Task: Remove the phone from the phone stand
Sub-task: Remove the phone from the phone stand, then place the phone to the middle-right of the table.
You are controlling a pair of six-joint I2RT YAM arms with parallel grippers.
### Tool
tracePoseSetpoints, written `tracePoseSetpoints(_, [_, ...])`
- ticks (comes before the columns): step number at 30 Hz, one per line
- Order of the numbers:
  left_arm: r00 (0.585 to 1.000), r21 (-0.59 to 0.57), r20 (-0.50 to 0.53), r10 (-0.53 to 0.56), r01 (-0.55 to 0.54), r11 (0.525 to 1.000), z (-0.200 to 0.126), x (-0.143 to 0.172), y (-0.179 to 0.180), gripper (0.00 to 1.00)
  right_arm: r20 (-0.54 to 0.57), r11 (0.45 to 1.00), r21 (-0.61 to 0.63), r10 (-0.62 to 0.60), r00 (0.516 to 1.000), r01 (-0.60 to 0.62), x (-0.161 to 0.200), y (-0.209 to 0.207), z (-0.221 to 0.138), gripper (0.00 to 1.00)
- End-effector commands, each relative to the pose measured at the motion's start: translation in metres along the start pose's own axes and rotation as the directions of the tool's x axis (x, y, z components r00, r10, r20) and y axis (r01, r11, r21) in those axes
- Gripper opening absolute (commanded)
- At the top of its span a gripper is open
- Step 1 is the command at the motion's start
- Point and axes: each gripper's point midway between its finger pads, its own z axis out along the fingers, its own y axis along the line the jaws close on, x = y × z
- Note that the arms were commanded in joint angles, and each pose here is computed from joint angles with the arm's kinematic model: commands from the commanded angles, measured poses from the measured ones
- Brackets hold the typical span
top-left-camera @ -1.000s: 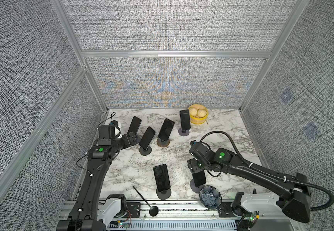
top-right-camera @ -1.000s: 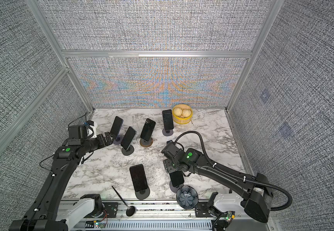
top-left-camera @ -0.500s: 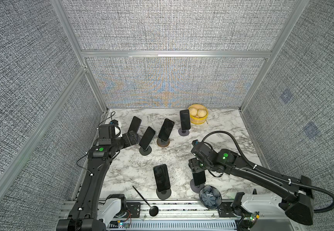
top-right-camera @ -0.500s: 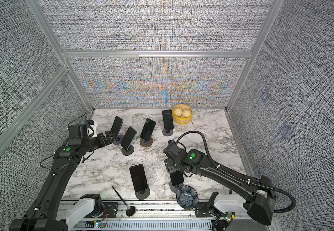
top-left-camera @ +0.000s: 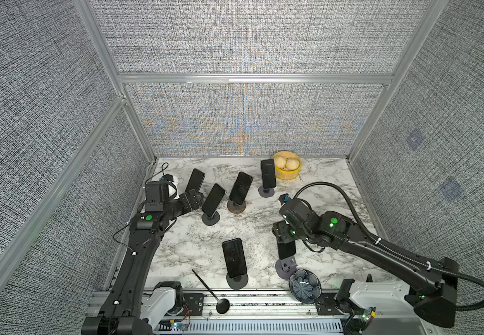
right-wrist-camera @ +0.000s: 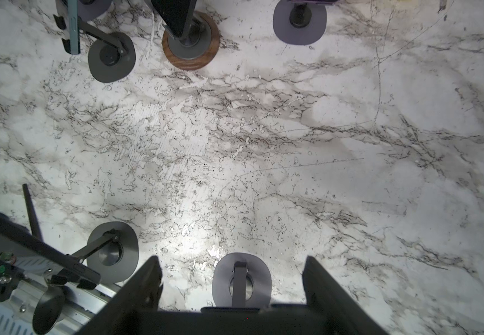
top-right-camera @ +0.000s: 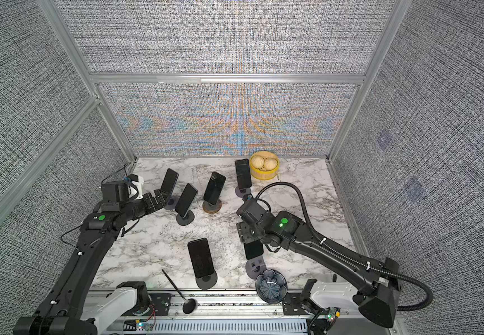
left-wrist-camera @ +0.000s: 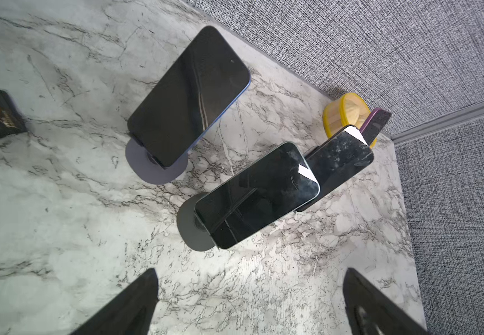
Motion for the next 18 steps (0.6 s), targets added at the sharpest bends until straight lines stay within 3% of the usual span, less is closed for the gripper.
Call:
tracePoseSetpoints(1, [1.000,0.028,0.019,-0.001,0.000,1.000,0.005,-0.003,-0.008,0.99,0.017,1.000,-0.015,-0.014,1.000,0.015,-0.010,-0.002,-0.008,0.69])
tracePoseSetpoints(18, [0.998,0.063,-0.043,0.046,-0.043,0.997,0.034,0.018,-0.036,0.99,0.061,0.996,-0.017,0.092,0.994,-0.091,-0.042,-0.061,-0.036,0.67])
